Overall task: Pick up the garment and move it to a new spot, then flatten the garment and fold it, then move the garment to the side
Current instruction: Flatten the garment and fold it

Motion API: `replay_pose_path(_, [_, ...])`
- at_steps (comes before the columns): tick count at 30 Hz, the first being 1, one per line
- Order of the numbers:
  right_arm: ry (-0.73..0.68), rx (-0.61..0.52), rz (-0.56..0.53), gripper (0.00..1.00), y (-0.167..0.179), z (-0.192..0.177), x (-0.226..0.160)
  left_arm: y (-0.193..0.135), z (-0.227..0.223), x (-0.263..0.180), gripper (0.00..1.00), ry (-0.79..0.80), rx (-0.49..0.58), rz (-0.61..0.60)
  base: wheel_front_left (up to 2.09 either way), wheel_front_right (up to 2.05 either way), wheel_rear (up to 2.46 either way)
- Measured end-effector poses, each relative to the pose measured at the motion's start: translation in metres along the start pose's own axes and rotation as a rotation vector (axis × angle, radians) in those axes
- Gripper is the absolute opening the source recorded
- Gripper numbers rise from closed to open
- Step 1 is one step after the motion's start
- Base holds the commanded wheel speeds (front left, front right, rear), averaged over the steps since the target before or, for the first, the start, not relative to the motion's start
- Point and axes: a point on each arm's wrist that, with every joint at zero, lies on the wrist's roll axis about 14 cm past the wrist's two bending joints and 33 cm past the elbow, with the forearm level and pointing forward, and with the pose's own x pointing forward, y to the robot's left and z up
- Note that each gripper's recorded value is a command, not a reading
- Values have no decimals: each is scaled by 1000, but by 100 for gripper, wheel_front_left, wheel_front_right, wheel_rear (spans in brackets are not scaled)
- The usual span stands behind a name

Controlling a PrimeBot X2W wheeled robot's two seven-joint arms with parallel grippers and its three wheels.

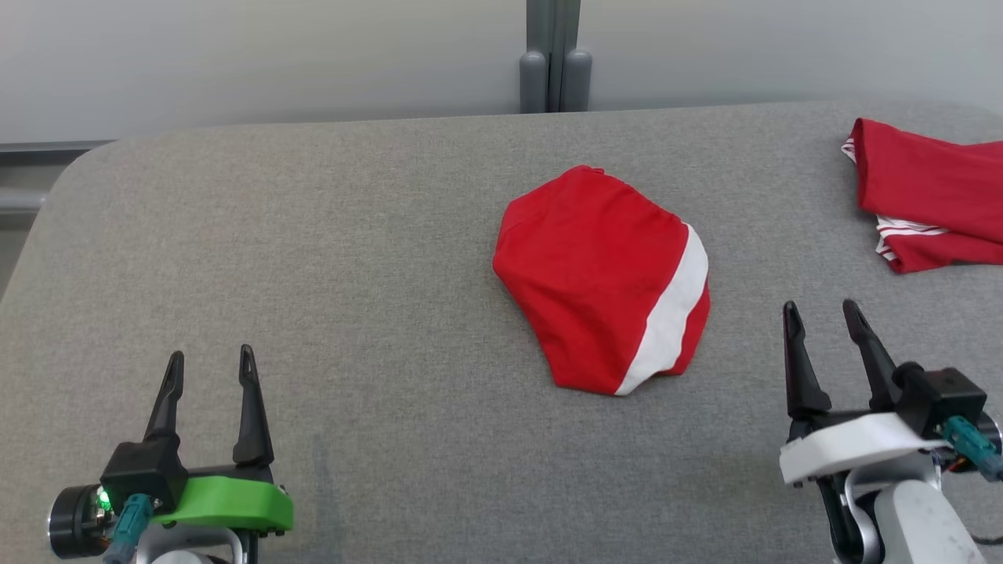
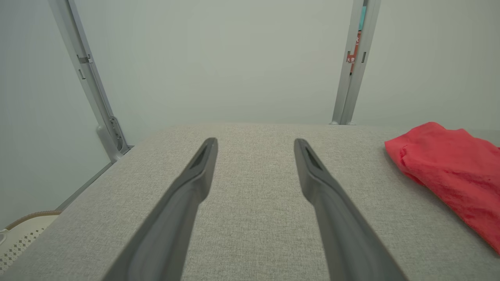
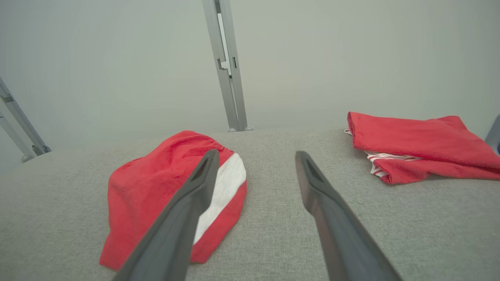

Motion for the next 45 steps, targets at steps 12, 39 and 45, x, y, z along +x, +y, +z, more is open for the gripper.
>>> replay_pose_path(12, [-17, -117, 157, 100, 29, 28, 98, 0, -1, 13, 100, -1, -6, 15, 0, 0, 0])
replay_pose_path(39, [461, -74, 189, 0, 33, -148, 130, 25, -18, 21, 100, 51, 9, 123, 0, 0, 0])
replay_pose_path(45, [414, -89, 148, 0, 11, -131, 135, 22, -16, 23, 100, 43, 4, 115, 0, 0, 0])
